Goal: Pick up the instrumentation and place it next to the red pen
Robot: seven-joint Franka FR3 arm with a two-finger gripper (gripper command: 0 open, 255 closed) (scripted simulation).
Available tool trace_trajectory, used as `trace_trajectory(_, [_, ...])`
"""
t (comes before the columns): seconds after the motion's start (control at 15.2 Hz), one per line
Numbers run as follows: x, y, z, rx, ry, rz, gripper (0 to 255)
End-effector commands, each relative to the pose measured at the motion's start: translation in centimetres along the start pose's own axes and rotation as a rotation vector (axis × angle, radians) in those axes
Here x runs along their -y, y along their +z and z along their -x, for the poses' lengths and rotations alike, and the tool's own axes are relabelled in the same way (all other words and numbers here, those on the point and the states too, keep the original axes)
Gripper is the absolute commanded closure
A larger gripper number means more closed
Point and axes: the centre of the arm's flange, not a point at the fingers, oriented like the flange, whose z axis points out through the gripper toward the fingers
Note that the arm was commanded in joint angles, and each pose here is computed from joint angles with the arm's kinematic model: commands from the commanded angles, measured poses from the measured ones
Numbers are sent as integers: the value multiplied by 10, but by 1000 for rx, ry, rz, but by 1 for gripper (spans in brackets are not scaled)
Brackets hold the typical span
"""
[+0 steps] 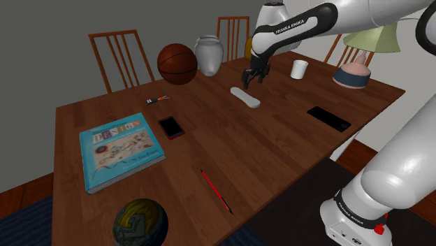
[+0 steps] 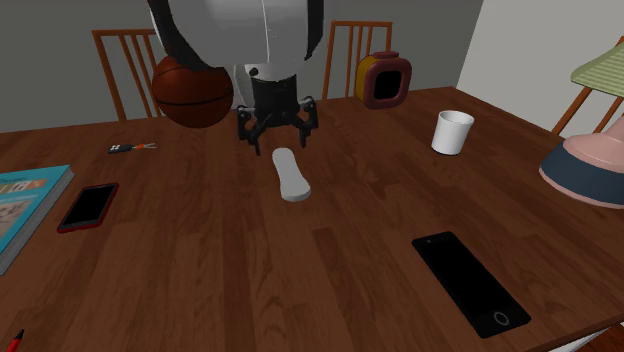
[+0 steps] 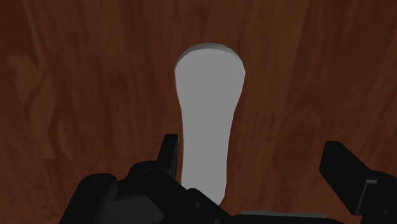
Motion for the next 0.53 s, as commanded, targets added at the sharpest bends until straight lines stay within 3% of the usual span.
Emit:
trace_trajectory(0.0, [-8, 21, -17, 4, 6, 0, 0])
trace_trajectory(0.46, [-22, 84, -61, 15, 23, -2, 0])
